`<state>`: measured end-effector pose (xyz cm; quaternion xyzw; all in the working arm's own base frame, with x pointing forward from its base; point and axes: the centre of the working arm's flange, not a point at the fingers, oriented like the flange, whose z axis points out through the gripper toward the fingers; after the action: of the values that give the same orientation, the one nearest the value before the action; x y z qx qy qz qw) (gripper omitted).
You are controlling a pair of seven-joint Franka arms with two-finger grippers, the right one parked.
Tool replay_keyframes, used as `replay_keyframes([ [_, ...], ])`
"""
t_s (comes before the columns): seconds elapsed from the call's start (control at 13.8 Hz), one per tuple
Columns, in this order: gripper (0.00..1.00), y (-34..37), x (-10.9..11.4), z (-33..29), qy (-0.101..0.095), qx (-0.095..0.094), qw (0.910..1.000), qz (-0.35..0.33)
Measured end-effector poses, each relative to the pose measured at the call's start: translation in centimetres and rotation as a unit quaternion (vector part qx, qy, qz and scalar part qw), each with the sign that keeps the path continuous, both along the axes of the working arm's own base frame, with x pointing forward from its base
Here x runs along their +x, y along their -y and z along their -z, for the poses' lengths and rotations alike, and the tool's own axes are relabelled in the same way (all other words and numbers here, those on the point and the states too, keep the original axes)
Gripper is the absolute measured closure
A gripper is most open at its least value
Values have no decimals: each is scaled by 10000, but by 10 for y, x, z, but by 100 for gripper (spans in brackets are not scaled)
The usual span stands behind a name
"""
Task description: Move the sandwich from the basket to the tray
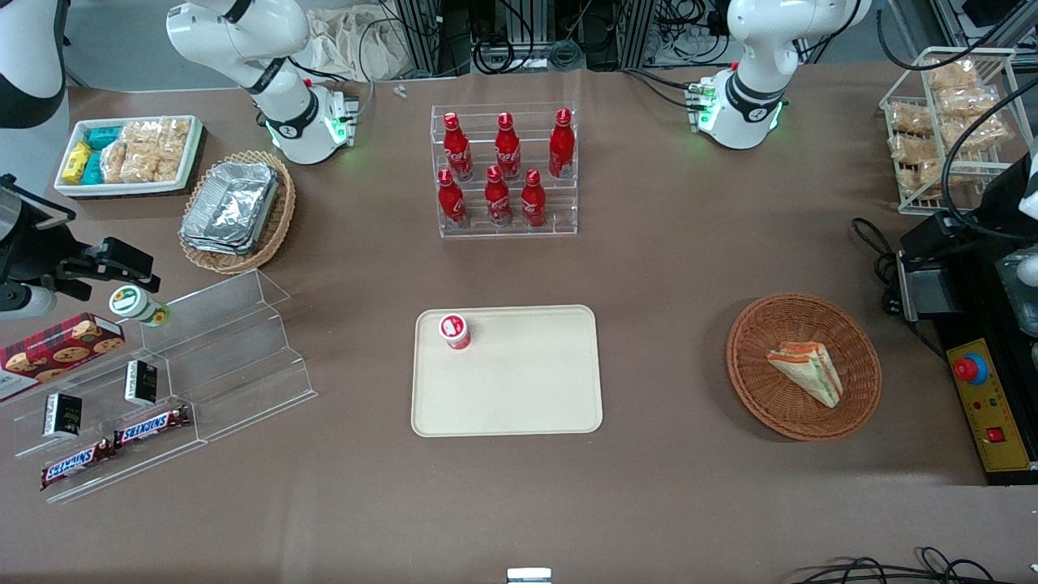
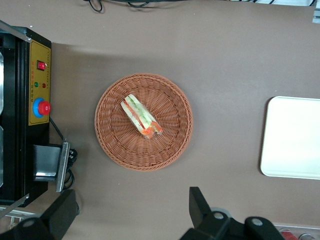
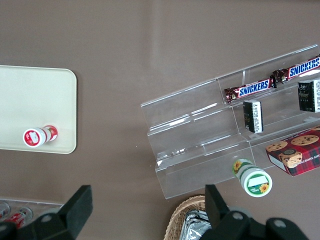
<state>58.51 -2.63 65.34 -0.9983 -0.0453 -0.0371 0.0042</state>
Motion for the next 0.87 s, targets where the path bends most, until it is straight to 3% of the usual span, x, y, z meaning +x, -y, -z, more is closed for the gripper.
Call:
replay_keyframes([
  [0.36, 0, -1, -2, 21, -217, 37, 9998, -8],
  [0.58, 0, -11, 2, 74, -353, 57, 9993, -103],
  [0.73, 0, -39, 4, 115, -584, 59, 9977, -334],
  [0.87, 0, -58, 15, 156, -522, 27, 9974, -489],
])
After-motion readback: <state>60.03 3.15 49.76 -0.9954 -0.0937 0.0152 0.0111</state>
